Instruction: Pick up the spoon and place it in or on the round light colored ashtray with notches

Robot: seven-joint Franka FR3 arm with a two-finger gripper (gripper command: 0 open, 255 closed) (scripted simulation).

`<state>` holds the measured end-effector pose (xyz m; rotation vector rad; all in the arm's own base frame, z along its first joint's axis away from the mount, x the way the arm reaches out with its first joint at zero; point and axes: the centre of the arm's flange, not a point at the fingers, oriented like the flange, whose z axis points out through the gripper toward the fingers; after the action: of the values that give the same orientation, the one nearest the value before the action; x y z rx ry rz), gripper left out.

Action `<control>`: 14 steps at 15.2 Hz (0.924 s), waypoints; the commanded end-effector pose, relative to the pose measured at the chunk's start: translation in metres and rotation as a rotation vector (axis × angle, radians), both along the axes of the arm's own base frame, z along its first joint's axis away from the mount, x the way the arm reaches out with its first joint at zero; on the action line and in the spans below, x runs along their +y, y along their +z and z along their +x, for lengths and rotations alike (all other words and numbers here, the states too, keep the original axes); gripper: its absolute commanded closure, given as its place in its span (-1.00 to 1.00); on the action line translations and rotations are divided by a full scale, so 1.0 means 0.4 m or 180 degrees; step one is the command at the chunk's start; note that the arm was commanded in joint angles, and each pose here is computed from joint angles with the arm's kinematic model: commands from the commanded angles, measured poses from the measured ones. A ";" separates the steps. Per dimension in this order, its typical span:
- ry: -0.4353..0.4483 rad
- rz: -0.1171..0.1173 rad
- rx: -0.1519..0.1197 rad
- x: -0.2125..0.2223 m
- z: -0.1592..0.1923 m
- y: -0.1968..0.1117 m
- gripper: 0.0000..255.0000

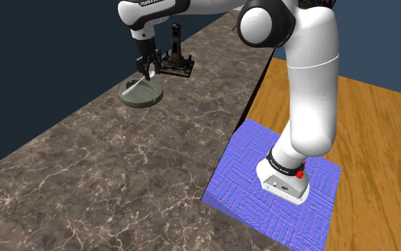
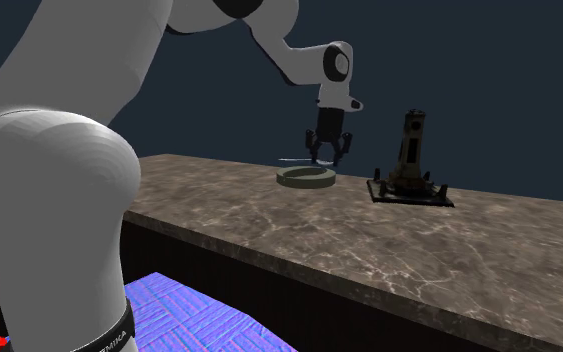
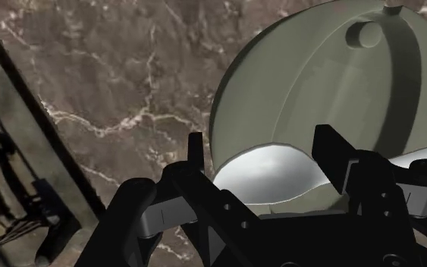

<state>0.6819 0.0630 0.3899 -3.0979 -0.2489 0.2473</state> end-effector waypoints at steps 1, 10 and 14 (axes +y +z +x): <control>0.0000 0.0000 -0.0001 0.003 -0.001 -0.025 1.00; 0.0000 0.0000 -0.0001 0.003 -0.001 -0.064 1.00; 0.0000 0.0000 -0.0001 0.003 -0.001 -0.064 -1.00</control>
<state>0.6816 0.0643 0.3642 -3.0980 -0.2488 0.2467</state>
